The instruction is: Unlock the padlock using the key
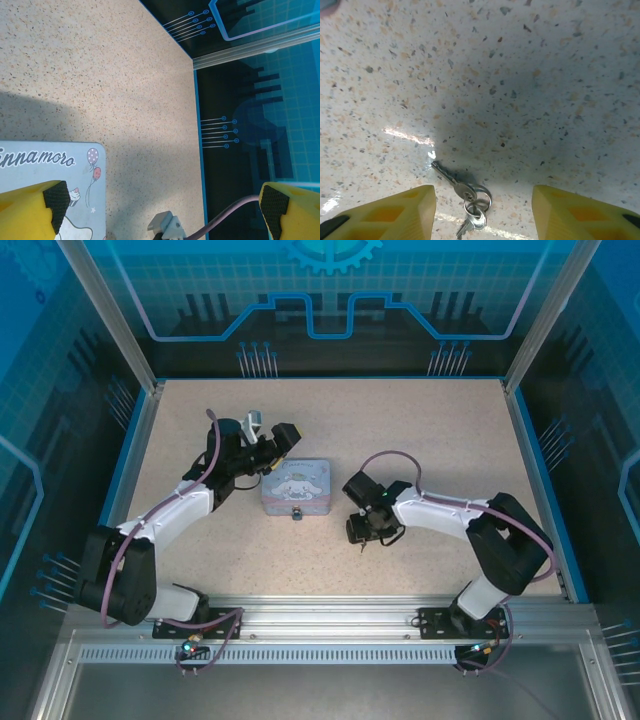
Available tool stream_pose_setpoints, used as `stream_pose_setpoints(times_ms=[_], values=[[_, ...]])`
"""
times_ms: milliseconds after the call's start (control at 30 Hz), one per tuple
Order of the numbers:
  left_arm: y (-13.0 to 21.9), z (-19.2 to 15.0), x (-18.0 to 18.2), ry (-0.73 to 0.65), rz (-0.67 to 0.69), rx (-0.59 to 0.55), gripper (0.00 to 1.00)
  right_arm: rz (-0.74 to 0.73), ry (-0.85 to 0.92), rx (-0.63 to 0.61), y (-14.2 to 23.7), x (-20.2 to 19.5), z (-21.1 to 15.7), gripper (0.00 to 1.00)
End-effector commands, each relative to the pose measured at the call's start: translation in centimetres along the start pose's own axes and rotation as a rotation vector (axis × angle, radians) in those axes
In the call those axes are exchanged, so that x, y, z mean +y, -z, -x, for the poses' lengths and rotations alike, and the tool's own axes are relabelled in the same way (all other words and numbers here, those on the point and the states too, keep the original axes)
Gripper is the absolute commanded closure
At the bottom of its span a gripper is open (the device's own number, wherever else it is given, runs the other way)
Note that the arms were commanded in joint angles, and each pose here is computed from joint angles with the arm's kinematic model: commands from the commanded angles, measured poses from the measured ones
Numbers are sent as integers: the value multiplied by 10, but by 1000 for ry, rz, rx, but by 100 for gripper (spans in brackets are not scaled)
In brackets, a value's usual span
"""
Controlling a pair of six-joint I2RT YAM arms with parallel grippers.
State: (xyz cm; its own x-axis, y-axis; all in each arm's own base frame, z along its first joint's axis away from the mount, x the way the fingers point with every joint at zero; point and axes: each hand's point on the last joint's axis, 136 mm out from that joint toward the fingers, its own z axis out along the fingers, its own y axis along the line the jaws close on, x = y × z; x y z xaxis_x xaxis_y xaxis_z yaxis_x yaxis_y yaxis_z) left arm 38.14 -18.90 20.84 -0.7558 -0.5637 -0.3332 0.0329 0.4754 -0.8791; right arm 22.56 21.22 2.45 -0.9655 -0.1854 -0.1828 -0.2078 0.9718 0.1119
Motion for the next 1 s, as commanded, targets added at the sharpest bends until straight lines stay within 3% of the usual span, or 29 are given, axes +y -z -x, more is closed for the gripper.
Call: stream_pose_setpoints(times_ms=[0,267,633,800,967], values=[[-3,1,-3,0,-8,4,1,-24,53,21,-3,3,-4,48],[-4,1,-4,1,-8,5,1,-23,91,31,-15,5,-5,53],[-4,2,-3,6,-8,1,1,-48,139,36,-18,14,-10,71],[-5,2,-3,8,-10,2,1,-57,139,42,-21,13,-11,82],[-5,3,-4,8,-12,2,1,-54,145,40,-18,13,-11,100]])
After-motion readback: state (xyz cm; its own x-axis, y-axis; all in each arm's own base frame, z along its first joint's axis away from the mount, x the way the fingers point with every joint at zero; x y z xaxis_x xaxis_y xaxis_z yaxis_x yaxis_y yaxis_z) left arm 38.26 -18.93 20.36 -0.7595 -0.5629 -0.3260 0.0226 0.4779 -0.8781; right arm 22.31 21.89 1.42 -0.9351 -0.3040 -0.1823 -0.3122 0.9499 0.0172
